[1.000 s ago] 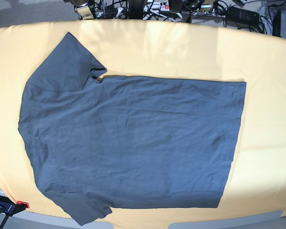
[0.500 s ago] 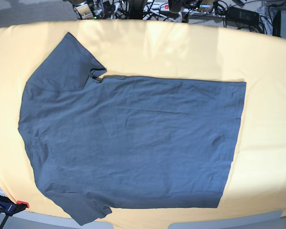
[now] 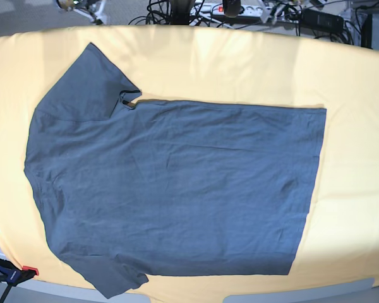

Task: Fold the T-shirt properly
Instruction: 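Move both grippers in toward the shoulders of the grey T-shirt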

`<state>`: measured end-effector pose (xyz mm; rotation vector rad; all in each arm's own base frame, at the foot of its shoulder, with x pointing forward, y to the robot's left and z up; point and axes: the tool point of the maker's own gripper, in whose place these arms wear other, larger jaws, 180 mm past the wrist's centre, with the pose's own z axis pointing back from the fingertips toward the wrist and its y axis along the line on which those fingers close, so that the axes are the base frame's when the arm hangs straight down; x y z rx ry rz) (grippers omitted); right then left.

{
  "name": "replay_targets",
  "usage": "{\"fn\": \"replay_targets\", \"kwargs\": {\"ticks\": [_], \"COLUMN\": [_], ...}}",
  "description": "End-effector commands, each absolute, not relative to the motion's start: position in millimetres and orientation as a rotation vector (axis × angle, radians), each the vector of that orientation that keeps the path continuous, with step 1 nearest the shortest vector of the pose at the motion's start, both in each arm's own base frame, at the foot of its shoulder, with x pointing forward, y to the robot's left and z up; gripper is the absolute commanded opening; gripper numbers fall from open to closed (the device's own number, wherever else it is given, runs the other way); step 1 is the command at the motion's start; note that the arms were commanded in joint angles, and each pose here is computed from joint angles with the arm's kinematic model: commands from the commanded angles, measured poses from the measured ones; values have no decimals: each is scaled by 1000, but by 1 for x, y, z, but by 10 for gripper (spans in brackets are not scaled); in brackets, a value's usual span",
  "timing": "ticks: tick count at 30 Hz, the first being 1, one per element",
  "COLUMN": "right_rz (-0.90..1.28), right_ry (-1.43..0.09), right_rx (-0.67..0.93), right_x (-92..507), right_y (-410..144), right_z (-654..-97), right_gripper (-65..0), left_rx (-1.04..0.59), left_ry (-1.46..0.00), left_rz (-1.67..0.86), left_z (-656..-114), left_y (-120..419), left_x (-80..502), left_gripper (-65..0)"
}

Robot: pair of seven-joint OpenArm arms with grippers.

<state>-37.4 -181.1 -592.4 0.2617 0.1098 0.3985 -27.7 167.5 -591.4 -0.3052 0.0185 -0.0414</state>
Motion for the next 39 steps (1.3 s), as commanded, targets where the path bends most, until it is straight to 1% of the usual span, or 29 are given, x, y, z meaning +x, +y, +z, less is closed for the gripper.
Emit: {"fn": "replay_targets", "kwargs": {"ticks": [1, 5, 13, 16, 21, 27, 29, 31, 33, 39], "right_rz": [413, 518, 646, 701, 774, 754, 736, 718, 691, 667], "right_ry": [114, 84, -75, -114, -220, -290, -322, -321, -326, -353], "right_rx": [275, 268, 242, 149, -33, -199, -264, -329, -371, -431], "right_x": [-45, -56, -49, -43, -21, -4, 11, 19, 26, 41], "right_y": [-181, -180, -157, -159, -168, -191, -206, -225, -241, -268], "right_z": [-584, -549, -469, -441, -395, -354, -346, -341, -336, -323], "right_gripper": [-650, -650, -650, -650, -650, -650, -650, -650, -650, -650], "left_rx": [-309, -293, -285, -289, -270, -204, -176, -152, -131, -67], "left_ry": [30, 26, 33, 9, -79, -193, -238, -278, -304, -325], "left_rz": [-59, -162, -405, -500, -587, -626, -645, -663, -676, -657], "left_z": [-584, -555, -490, -464, -418, -366, -350, -334, -322, -313], "left_y": [172, 187, 198, 198, 193, 198, 199, 198, 199, 219], "left_x": [-37, -44, -55, -53, -32, -7, 6, 18, 25, 36], "left_gripper": [-650, -650, -650, -650, -650, -650, -650, -650, -650, -650]}}
